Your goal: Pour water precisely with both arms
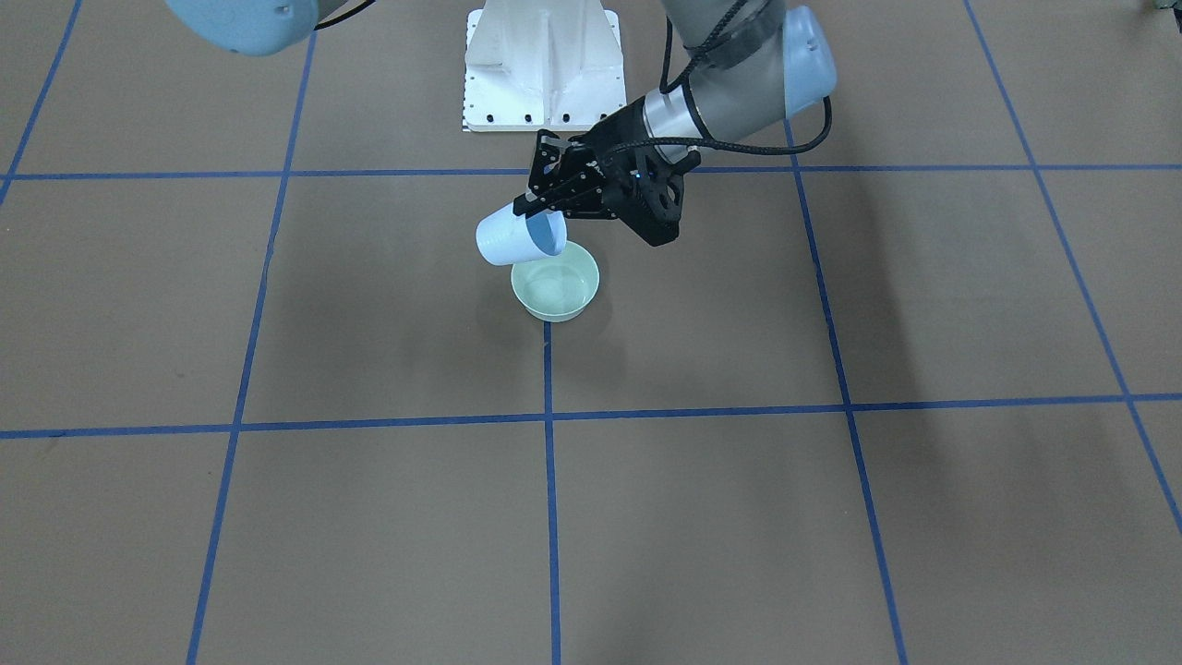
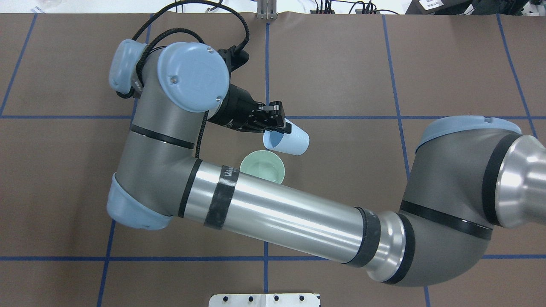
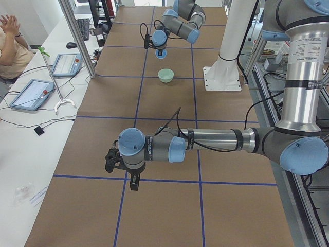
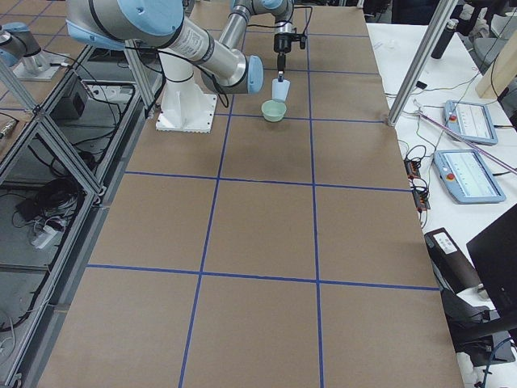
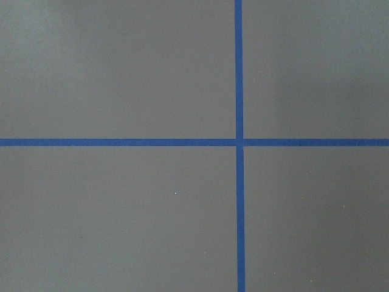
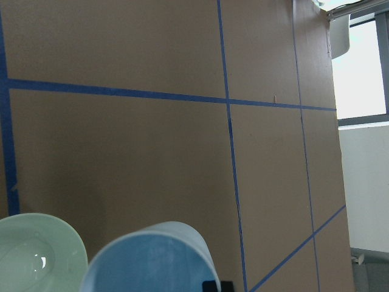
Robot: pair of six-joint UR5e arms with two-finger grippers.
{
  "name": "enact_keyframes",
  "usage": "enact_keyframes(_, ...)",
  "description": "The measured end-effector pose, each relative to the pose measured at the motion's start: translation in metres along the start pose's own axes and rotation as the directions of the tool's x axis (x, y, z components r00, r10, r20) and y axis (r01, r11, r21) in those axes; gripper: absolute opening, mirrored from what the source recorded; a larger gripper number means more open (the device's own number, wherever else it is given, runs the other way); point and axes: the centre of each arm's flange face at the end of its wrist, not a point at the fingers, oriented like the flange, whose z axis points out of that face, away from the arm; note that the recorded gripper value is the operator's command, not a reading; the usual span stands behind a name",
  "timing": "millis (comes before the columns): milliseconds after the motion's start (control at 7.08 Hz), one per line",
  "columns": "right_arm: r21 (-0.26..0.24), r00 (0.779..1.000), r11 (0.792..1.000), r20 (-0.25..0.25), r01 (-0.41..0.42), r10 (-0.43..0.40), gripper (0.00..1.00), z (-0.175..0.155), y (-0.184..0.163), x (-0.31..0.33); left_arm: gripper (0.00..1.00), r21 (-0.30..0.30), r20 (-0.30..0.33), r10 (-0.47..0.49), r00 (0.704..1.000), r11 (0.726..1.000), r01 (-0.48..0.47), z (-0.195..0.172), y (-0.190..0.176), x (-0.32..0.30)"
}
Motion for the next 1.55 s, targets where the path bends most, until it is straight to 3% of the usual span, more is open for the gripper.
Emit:
enact_keyframes(283, 0.059, 0.994, 0.998, 0.107, 0.003, -0.009, 0.0, 0.032, -0.006, 0.064, 1.0, 0.001, -0.029, 0.003, 1.0, 1.0, -0.003, 0.001, 0.001, 0.002)
enact_keyframes(565, 0.15, 0.973, 0.989, 0.225, 0.015, -0.049, 0.0, 0.078, 0.004, 0.13, 1.0, 0.001, -0.037, 0.005, 0.999, 1.0, -0.005, 0.001, 0.002, 0.003)
enact_keyframes(848, 0.264, 0.927, 0.964, 0.364, -0.01, -0.09, 0.0, 0.139, -0.007, 0.157, 1.0, 0.002, -0.038, 0.008, 0.999, 1.0, -0.008, 0.001, 0.002, 0.003)
enact_keyframes(989, 0.304, 0.91, 0.953, 0.398, -0.009, -0.119, 0.0, 0.161, -0.018, 0.169, 1.0, 0.002, -0.039, 0.009, 0.999, 1.0, -0.009, 0.0, 0.002, 0.004)
enact_keyframes(1272, 0.343, 0.876, 0.939, 0.448, 0.015, -0.177, 0.0, 0.206, -0.039, 0.196, 1.0, 0.004, -0.039, 0.011, 0.999, 1.0, -0.01, -0.001, 0.001, 0.004)
enact_keyframes(1555, 0.356, 0.826, 0.934, 0.517, 0.032, -0.225, 0.0, 0.27, -0.044, 0.224, 1.0, 0.005, -0.039, 0.012, 0.999, 1.0, -0.012, -0.001, 0.0, 0.005)
